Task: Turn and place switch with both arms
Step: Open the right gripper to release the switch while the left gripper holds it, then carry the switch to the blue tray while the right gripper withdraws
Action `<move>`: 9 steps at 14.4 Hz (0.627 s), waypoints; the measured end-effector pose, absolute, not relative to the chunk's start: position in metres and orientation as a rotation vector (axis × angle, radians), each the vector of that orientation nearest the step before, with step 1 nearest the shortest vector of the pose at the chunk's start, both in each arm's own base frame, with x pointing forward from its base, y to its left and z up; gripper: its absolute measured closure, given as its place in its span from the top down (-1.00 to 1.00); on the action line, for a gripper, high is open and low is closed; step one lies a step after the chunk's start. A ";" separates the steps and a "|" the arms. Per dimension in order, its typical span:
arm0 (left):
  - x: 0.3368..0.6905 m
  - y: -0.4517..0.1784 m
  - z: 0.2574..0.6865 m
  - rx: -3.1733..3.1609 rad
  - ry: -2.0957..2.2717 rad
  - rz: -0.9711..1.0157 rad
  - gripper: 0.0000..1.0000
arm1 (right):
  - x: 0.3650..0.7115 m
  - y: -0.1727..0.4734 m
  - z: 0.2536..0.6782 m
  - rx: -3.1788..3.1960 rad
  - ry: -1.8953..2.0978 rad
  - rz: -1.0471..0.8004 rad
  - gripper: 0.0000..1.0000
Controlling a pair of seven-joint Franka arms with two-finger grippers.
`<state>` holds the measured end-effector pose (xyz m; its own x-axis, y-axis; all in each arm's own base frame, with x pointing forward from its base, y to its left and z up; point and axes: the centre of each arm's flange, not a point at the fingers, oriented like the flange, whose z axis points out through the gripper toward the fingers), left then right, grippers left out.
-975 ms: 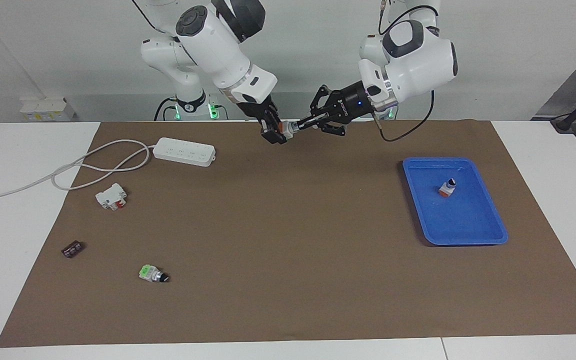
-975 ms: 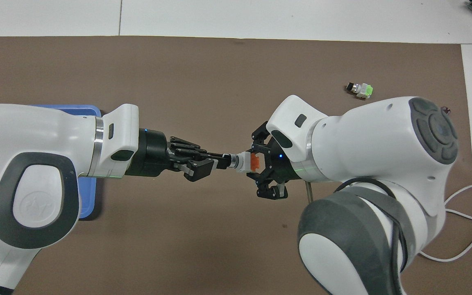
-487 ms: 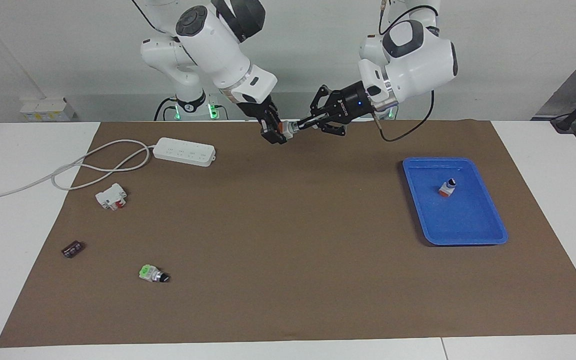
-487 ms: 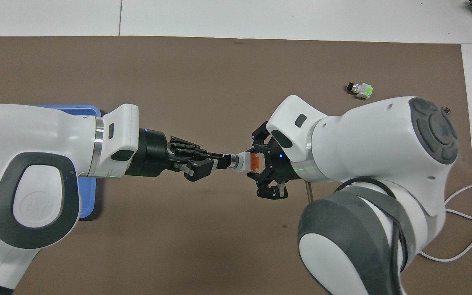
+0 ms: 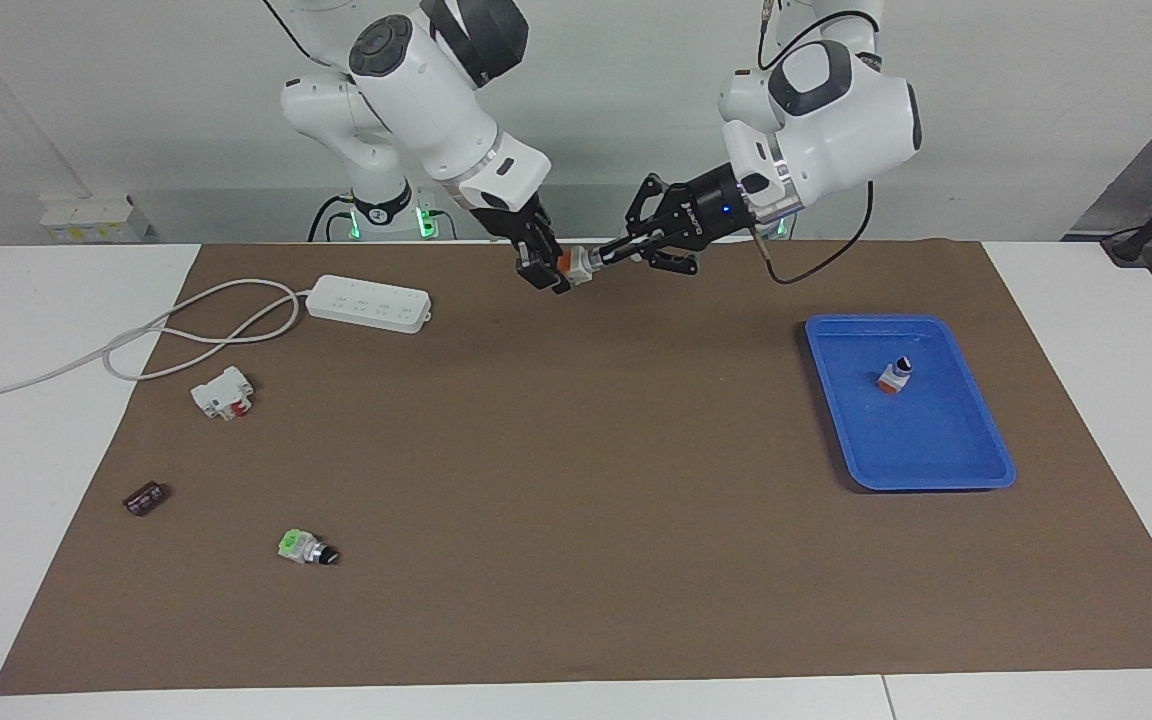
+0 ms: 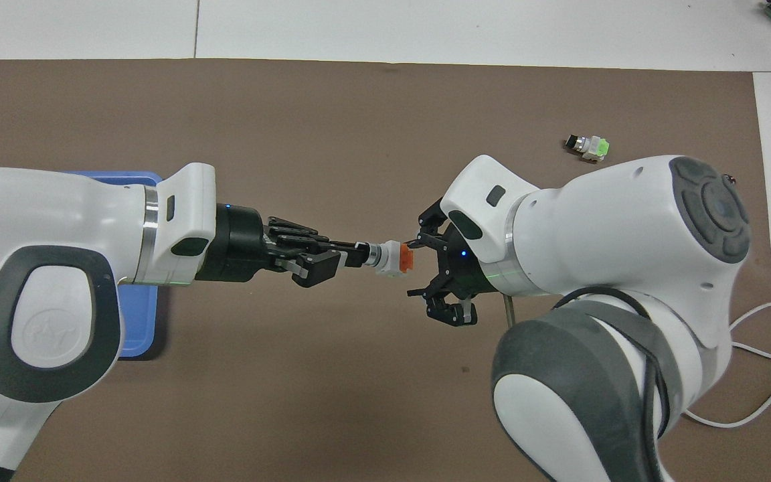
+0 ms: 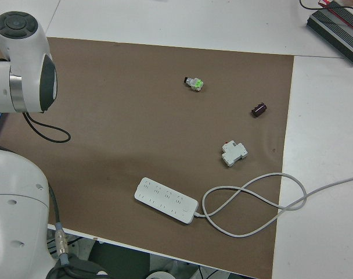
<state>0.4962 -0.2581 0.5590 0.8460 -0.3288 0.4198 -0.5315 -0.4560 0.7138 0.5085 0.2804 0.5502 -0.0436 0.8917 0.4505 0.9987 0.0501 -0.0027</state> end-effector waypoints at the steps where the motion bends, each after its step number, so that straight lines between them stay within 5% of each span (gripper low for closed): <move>1: 0.499 -0.252 0.560 2.092 -0.618 0.284 -0.79 | 0.509 0.278 0.549 -1.910 -1.999 -0.444 0.56; 3: 0.502 -0.249 0.562 2.094 -0.613 0.292 -0.79 | 0.509 0.277 0.548 -1.911 -1.998 -0.442 0.98; 9: 0.509 -0.238 0.562 2.134 -0.555 0.306 -0.79 | 0.507 0.265 0.558 -2.016 -1.967 -0.399 1.00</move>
